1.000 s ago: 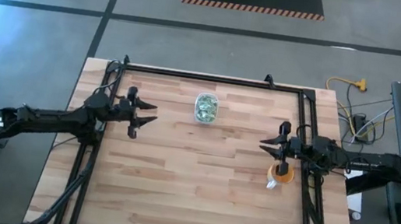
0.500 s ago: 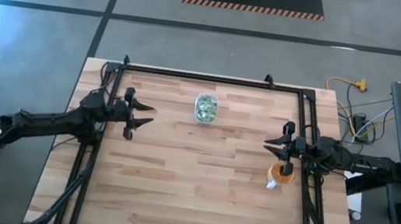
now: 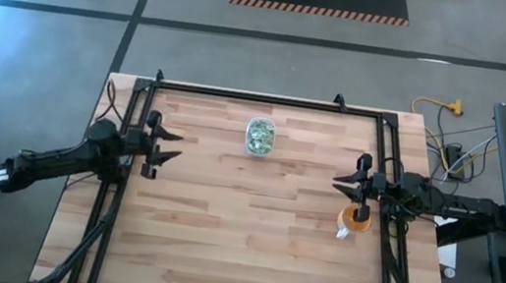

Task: Pick and place Stevia / Truvia into bins
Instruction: Return to Home Position

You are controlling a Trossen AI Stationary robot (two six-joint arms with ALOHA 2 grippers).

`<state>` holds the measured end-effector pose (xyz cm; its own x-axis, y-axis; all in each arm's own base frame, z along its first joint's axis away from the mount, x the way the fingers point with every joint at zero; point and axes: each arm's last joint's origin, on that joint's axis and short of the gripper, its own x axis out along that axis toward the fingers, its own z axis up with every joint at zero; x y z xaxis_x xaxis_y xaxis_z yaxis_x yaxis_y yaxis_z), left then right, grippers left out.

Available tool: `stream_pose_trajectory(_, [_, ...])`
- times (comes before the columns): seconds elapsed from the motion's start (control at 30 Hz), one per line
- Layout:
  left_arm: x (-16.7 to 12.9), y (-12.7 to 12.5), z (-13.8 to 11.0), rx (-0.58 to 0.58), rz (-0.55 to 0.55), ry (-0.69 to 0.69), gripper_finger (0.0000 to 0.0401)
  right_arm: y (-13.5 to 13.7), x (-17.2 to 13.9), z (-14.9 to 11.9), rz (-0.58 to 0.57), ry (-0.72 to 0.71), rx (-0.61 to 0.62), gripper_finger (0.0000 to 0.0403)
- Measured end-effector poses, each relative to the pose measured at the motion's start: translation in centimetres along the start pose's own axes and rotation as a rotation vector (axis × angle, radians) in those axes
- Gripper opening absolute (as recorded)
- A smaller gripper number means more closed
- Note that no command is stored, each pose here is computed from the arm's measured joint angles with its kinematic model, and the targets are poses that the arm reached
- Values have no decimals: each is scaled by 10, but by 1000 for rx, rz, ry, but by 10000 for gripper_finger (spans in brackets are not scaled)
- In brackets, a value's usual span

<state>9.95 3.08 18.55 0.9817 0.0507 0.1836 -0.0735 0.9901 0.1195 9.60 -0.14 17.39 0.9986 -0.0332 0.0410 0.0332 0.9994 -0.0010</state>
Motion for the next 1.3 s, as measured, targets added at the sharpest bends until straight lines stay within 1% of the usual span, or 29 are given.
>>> stream_pose_trajectory(0.3, [0, -9, 2, -14, -80, -25, 170, 0, 0, 0, 0, 0, 21, 68])
stream_pose_trajectory(0.57, [-1, -12, 5, -38, -90, -47, 170, 0, 0, -1, 0, 5, 21, 68])
stream_pose_trajectory(0.87, [-6, -14, -2, -83, -94, 20, 170, 0, 0, -2, 2, 16, 21, 68])
stream_pose_trajectory(0.97, [-6, -14, -2, -89, -95, 16, 170, 0, 0, -2, 2, 16, 25, 68])
stream_pose_trajectory(1.1, [-6, -15, -5, -139, -101, 47, 170, 0, 0, -2, 3, 16, 26, 68])
stream_pose_trajectory(1.13, [-6, -15, -6, -146, -99, 61, 170, 0, 0, -2, 3, 16, 26, 68])
stream_pose_trajectory(1.27, [-5, -15, -10, -174, -6, 104, 170, 0, 0, -2, 3, 16, 29, 68])
stream_pose_trajectory(1.3, [-5, -16, -10, -175, -1, 106, 170, 0, 0, -2, 3, 16, 29, 68])
